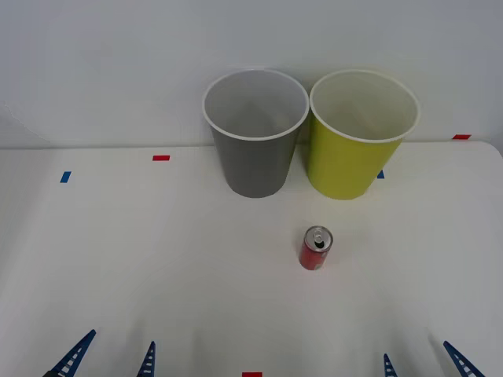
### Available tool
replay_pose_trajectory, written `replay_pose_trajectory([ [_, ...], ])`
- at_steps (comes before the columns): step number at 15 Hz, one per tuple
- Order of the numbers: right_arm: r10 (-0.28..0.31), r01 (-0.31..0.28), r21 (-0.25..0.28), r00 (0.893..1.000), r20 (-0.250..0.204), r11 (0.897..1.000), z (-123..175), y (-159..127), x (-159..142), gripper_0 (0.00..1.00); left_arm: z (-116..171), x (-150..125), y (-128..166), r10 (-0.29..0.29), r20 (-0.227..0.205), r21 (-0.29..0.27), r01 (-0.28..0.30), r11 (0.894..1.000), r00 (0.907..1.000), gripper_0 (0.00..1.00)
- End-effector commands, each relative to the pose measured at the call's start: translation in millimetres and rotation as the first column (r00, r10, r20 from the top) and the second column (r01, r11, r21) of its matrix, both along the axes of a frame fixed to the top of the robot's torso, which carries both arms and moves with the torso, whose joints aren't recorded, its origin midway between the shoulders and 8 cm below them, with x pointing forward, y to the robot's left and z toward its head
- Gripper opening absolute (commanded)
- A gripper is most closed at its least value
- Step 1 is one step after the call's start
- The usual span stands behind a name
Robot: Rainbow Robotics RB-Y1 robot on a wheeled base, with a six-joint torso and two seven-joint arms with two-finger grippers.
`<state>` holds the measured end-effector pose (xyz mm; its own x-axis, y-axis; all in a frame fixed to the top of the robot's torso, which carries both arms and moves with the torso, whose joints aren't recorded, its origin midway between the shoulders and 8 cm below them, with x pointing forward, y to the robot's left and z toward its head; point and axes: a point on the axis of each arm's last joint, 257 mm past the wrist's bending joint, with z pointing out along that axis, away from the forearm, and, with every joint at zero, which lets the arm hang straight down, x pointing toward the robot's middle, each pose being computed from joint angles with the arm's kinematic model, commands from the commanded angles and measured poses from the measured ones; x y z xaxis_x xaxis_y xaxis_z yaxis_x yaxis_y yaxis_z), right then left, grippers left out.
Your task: Put cans in the gray bin and PET bottles in the light green bin.
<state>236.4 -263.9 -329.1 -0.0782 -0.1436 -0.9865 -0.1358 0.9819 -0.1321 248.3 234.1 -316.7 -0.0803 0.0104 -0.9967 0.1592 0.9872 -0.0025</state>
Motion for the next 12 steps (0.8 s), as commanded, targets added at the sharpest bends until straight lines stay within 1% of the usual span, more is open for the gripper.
replay_pose_trajectory([
  [1,0.000,0.000,0.000,1.000,0.000,1.000,0.0,0.0,0.0,0.95,0.0,0.0,0.0,0.000,0.000,0.000,0.000,1.000,1.0000,1.00],
  [12,0.000,0.000,0.000,1.000,0.000,1.000,0.0,0.0,0.0,0.95,0.0,0.0,0.0,0.000,0.000,0.000,0.000,1.000,1.0000,1.00],
])
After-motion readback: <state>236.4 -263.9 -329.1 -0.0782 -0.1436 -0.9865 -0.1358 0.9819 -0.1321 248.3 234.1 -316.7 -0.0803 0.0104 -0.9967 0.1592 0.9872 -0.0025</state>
